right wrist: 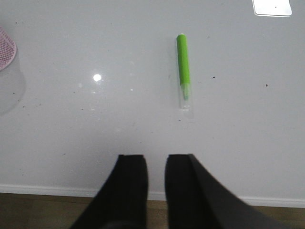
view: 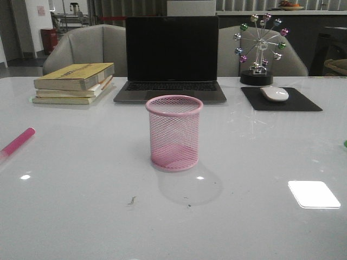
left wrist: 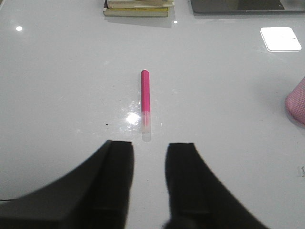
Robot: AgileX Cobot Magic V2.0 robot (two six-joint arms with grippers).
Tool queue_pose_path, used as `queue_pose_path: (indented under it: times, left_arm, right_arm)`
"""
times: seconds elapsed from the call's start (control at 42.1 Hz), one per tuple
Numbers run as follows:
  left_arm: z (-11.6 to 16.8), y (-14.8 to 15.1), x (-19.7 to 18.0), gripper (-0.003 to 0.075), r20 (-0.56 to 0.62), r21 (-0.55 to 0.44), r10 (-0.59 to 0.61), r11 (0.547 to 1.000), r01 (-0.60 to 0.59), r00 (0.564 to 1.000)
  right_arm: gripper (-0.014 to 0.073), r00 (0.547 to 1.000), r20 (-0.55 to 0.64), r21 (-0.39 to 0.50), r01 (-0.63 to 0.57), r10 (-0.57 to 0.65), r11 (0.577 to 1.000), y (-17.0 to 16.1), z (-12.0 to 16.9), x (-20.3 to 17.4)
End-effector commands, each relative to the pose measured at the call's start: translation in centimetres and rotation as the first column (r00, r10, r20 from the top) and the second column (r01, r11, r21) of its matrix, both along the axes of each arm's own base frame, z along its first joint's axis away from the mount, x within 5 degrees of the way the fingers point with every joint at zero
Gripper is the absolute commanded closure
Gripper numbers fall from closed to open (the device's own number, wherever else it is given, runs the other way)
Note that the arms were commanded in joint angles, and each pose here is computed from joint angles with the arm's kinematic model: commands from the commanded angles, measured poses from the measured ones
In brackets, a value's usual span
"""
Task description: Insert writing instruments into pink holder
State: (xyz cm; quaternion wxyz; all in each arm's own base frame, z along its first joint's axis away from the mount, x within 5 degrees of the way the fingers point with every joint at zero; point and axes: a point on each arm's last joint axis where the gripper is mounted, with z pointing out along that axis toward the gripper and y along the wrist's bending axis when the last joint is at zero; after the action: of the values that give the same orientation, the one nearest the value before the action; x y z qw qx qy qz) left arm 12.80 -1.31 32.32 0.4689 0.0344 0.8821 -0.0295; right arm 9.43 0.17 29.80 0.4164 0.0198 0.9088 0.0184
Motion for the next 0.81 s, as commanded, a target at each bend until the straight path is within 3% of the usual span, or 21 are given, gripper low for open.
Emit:
queue_pose_path:
  times: [0.0, 0.071, 0.214, 0.475, 0.617, 0.783]
  left_arm:
    - [1.3, -0.4, 0.6, 0.0235, 0.089, -0.014, -0.024, 1.000, 0.025, 0.996]
    - [1.3, -0.9, 0.6, 0.0188, 0.091, -0.014, -0.060, 0.998, 0.061, 0.994]
    - [1.3, -2.7, 0.2, 0.0193, 0.093, -0.015, -0.194, 0.980, 0.196, 0.977]
    - [1.3, -5.7, -1.2, 0.0193, 0.093, -0.015, -0.426, 0.903, 0.429, 0.900]
    - [1.4, -6.5, -1.7, 0.0193, 0.101, -0.015, -0.486, 0.872, 0.490, 0.868]
    - [1.4, -6.8, -1.8, 0.0193, 0.102, -0.015, -0.502, 0.862, 0.506, 0.859]
  right_arm:
    - [0.0167, 0.998, 0.057, 0.000, 0.004, -0.004, 1.000, 0.0, 1.0, 1.0]
    - [0.0155, 0.999, 0.037, -0.001, 0.007, -0.007, 1.000, -0.1, 0.8, 1.6]
    - [0.0156, 0.999, -0.028, -0.003, 0.041, -0.041, 0.999, -0.5, 0.2, 3.7]
    - [0.0156, 0.969, -0.202, -0.001, 0.144, -0.141, 0.990, -2.7, -1.2, 9.4]
    - [0.0156, 0.948, -0.286, 0.008, 0.149, -0.141, 0.989, -3.3, -2.2, 13.3]
    - [0.0156, 0.928, -0.351, 0.001, 0.138, -0.129, 0.990, -3.9, -3.5, 17.8]
